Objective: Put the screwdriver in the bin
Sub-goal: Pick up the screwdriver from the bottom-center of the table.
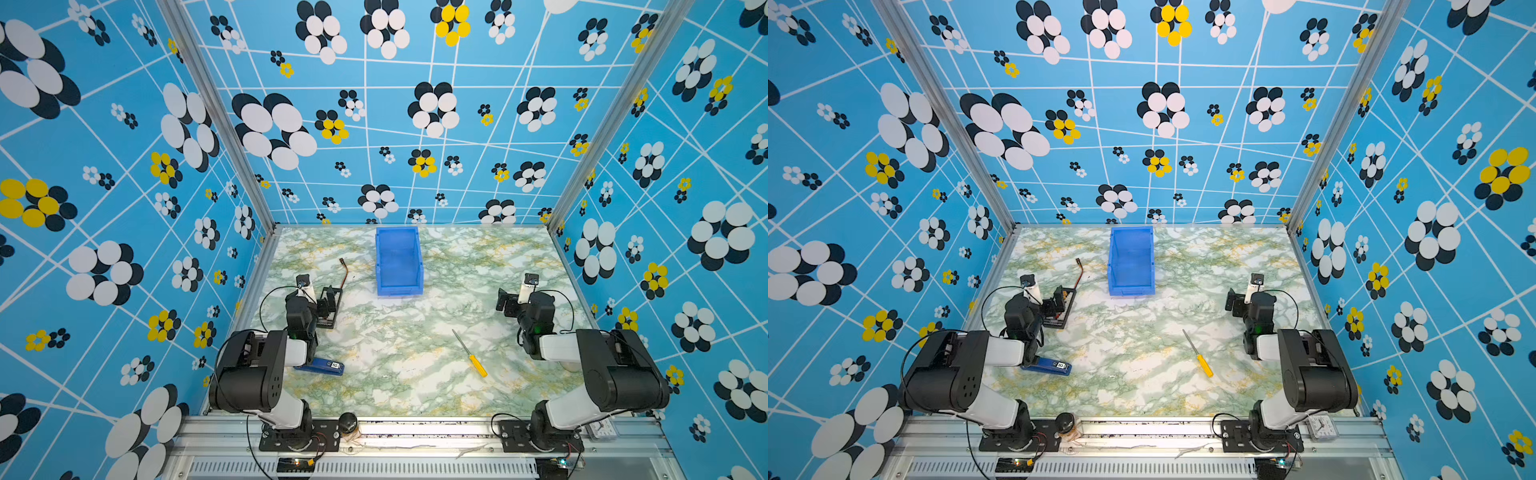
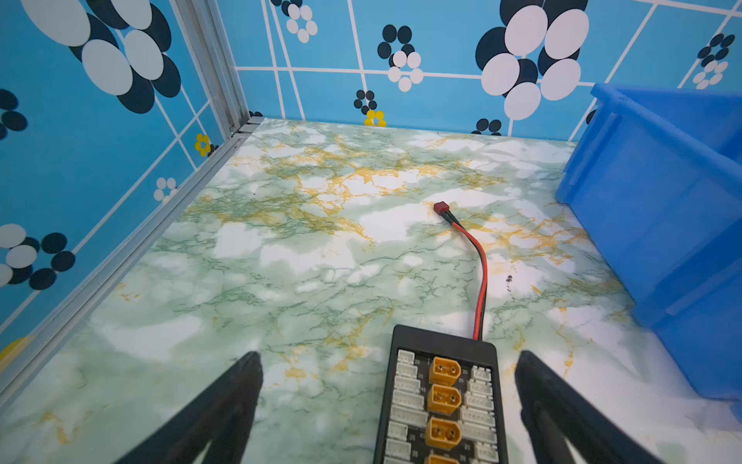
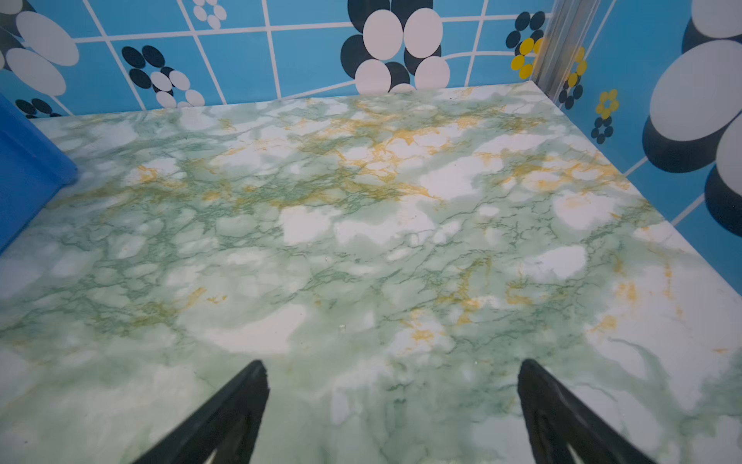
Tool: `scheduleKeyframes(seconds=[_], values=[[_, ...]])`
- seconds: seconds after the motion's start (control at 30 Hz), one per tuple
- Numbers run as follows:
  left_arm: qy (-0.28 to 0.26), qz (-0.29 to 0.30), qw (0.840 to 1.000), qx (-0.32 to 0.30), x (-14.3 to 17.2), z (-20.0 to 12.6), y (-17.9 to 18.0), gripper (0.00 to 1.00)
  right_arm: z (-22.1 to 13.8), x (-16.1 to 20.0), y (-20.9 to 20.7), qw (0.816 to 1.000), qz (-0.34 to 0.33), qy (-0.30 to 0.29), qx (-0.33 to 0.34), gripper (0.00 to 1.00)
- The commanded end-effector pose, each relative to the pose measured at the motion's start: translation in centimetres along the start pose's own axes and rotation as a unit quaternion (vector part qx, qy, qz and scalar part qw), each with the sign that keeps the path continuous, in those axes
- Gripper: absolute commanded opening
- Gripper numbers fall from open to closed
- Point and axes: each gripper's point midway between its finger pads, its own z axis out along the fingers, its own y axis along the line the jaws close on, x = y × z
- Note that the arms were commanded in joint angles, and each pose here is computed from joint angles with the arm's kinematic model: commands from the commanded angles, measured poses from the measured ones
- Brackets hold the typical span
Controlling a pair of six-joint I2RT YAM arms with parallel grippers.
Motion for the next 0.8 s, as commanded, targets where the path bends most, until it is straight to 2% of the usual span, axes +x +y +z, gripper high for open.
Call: scheduleKeyframes(seconds=[0.0, 0.5, 0.77], values=[[-0.002, 0.008, 1.000, 0.005, 0.1, -0.1, -0.3, 0.99, 0.2, -1.6, 0.2, 1.000, -0.001, -0.023, 0.002, 0.99], [-0.003, 0.011, 1.000, 0.011, 0.1, -0.1, -0.5, 0.99, 0.1, -1.5, 0.2, 1.000, -0.001, -0.022, 0.001, 0.99], [0.015, 0.030, 0.997, 0.063, 0.2, 0.4, -2.3, 0.99, 0.1, -1.5, 0.2, 1.000, -0.001, -0.022, 0.002, 0.99]])
